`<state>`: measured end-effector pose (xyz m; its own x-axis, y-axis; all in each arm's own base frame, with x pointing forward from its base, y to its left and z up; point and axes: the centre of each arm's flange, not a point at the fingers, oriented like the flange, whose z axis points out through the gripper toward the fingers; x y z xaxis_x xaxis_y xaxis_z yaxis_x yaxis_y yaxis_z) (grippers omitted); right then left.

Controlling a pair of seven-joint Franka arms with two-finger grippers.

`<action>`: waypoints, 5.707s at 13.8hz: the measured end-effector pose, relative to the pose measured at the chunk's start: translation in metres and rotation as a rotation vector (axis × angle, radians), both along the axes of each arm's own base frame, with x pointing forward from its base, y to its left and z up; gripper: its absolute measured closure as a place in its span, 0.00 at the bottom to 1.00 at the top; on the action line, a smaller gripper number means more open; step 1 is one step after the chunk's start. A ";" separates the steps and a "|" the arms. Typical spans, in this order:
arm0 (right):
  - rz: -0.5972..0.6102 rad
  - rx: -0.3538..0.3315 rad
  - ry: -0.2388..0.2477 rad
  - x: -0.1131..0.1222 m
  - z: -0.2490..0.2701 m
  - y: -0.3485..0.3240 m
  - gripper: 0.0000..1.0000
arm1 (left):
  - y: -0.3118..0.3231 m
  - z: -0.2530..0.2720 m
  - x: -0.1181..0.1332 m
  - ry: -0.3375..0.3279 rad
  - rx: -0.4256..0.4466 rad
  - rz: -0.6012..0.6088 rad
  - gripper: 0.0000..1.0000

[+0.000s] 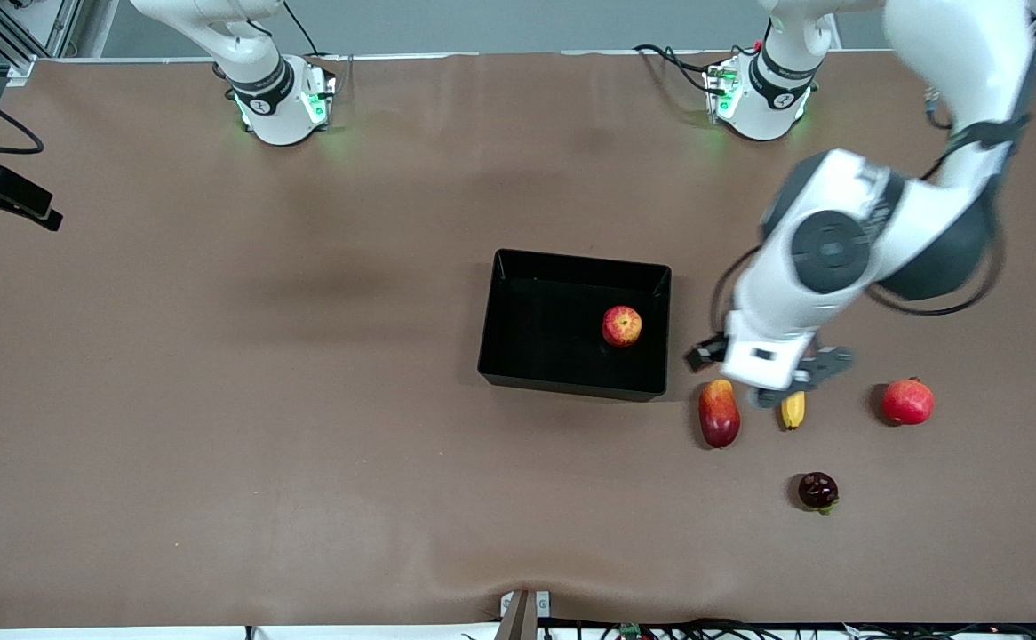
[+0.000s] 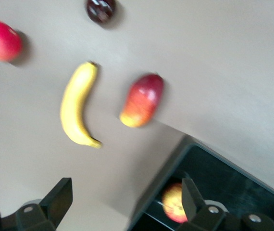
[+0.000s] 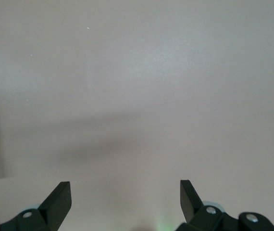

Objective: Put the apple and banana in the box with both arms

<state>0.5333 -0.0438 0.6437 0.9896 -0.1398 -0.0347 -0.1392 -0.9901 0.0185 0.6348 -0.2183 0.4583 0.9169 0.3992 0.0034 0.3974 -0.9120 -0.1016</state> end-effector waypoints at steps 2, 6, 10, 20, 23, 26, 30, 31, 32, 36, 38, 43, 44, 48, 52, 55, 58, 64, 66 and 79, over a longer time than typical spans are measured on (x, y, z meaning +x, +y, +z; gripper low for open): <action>-0.007 -0.001 -0.017 0.002 0.001 -0.003 0.00 | 0.044 0.014 0.007 0.010 0.013 -0.036 0.00; -0.005 0.001 -0.024 0.004 0.001 -0.002 0.00 | 0.115 -0.011 0.017 0.085 0.014 -0.077 0.00; 0.001 0.011 -0.021 0.005 -0.001 0.003 0.00 | 0.171 -0.104 0.018 0.132 -0.033 -0.028 0.00; 0.003 0.012 -0.020 0.005 -0.001 0.004 0.00 | 0.199 -0.243 -0.021 0.072 -0.171 0.009 0.05; 0.004 0.012 -0.020 0.005 -0.001 0.004 0.00 | 0.196 -0.256 -0.023 0.084 -0.188 0.008 0.21; 0.003 0.012 -0.020 0.005 -0.001 0.004 0.00 | 0.193 -0.263 -0.024 0.088 -0.200 0.001 0.55; 0.003 0.012 -0.020 0.005 -0.001 0.004 0.00 | 0.176 -0.232 -0.019 0.073 -0.189 -0.067 0.62; 0.003 0.012 -0.020 0.005 -0.001 0.004 0.00 | 0.166 -0.212 -0.019 0.071 -0.175 -0.089 0.62; 0.003 0.012 -0.020 0.005 -0.001 0.004 0.00 | 0.155 -0.189 -0.019 0.066 -0.155 -0.112 0.62; 0.003 0.012 -0.020 0.005 -0.001 0.004 0.00 | 0.092 -0.094 -0.033 0.037 -0.075 -0.205 0.62; 0.003 0.012 -0.019 0.005 -0.002 0.004 0.00 | 0.038 -0.060 -0.046 0.010 -0.080 -0.187 0.62; 0.004 0.012 -0.018 0.005 -0.002 0.004 0.00 | -0.100 -0.049 -0.088 0.000 -0.136 -0.034 0.62; 0.004 0.012 -0.018 0.005 -0.002 0.004 0.00 | -0.130 -0.055 -0.099 0.014 -0.148 -0.004 0.62; 0.004 0.012 -0.017 0.005 -0.002 0.004 0.00 | -0.217 -0.111 -0.132 0.055 -0.103 -0.003 0.62; 0.004 0.012 -0.017 0.005 -0.002 0.004 0.00 | -0.233 -0.169 -0.136 0.084 -0.028 -0.005 0.62; 0.004 0.012 -0.016 0.004 -0.002 0.004 0.00 | -0.241 -0.189 -0.137 0.094 -0.061 -0.009 0.62; 0.004 0.013 -0.011 0.004 -0.002 0.005 0.00 | -0.252 -0.204 -0.137 0.087 -0.114 -0.013 0.62; 0.005 0.013 -0.010 0.004 -0.003 0.005 0.00 | -0.248 -0.260 -0.132 0.100 -0.143 -0.006 0.62; 0.006 0.013 -0.010 0.004 -0.003 0.005 0.00 | -0.248 -0.262 -0.131 0.098 -0.144 -0.009 0.57; 0.014 0.013 -0.008 0.004 -0.003 0.010 0.00 | -0.057 0.010 0.001 -0.145 0.009 0.005 0.00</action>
<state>0.5374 -0.0337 0.6408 0.9917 -0.1251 -0.0288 -0.1250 -0.9921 0.0048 0.6356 -0.2756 0.4687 0.9045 0.4031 0.1391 0.4131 -0.9092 -0.0515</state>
